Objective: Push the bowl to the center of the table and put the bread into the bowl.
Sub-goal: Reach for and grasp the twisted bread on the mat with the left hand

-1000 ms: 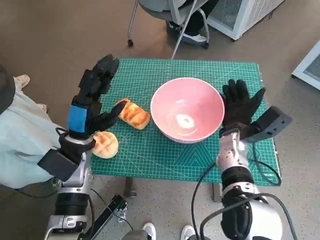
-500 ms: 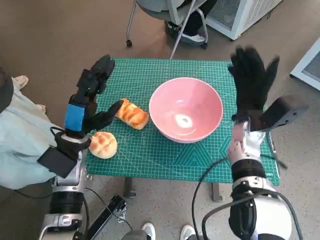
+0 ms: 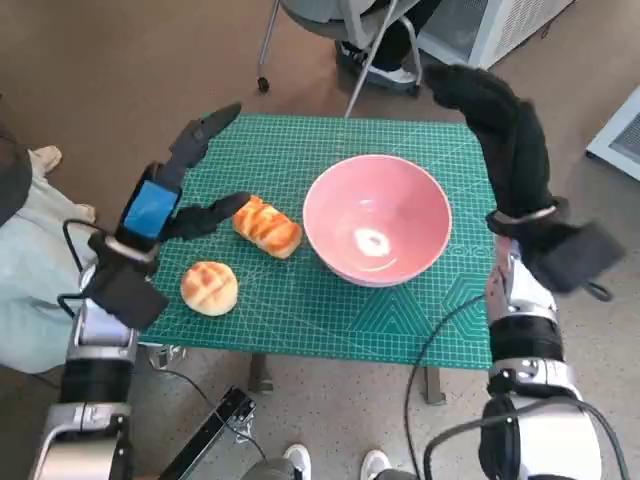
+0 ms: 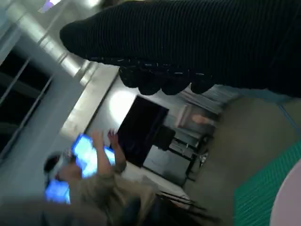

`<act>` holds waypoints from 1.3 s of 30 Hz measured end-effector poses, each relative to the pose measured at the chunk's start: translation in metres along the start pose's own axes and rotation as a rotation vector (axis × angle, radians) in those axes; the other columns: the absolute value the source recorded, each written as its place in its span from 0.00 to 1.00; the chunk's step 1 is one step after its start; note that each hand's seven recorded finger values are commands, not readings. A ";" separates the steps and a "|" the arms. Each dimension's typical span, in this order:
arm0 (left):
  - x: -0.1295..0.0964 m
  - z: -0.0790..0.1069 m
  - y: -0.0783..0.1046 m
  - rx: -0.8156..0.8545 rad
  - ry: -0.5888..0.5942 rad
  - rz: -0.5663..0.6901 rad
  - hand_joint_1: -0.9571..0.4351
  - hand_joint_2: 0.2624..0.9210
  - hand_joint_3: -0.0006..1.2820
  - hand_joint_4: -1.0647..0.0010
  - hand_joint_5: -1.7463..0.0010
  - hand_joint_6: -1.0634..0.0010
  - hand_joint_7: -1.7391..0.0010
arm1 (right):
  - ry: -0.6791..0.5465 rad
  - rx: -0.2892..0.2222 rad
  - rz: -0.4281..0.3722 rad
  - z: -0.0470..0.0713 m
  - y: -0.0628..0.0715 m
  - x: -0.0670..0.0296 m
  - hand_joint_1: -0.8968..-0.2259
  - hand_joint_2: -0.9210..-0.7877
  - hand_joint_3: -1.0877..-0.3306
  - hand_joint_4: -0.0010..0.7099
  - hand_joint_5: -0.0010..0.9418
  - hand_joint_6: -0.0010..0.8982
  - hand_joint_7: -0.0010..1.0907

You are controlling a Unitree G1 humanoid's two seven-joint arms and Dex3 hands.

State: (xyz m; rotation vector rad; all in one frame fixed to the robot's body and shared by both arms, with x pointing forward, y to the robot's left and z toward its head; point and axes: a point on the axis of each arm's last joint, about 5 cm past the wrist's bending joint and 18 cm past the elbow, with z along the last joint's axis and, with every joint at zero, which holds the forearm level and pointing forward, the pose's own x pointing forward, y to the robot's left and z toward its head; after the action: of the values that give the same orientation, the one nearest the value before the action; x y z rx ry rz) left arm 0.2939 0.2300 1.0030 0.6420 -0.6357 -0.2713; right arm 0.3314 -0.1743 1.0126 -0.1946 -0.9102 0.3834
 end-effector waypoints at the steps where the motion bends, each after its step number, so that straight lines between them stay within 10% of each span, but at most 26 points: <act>1: 0.001 0.000 0.001 0.002 -0.001 -0.006 0.38 1.00 0.12 0.75 1.00 0.82 0.78 | -0.005 -0.005 0.002 0.000 0.000 -0.0009 0.20 0.00 0.38 0.41 0.00 0.00 0.62; 18: 0.023 0.001 0.019 0.150 0.072 -0.235 0.46 0.95 0.01 0.77 1.00 0.83 0.82 | -0.065 -0.079 0.035 0.009 -0.005 -0.0029 0.21 0.00 0.37 0.38 0.00 0.00 0.61; 39: 0.046 -0.018 0.014 0.450 0.472 -0.626 0.55 0.85 0.00 0.78 1.00 0.66 0.95 | -0.077 -0.076 0.035 0.010 -0.003 -0.0067 0.20 0.00 0.38 0.36 0.00 0.00 0.63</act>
State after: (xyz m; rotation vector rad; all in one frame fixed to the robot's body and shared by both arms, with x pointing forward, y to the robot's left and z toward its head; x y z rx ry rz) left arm 0.3419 0.2299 1.0223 1.2915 -0.0160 -0.5430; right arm 0.3204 -0.1797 1.0147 -0.2678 -0.9992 0.3911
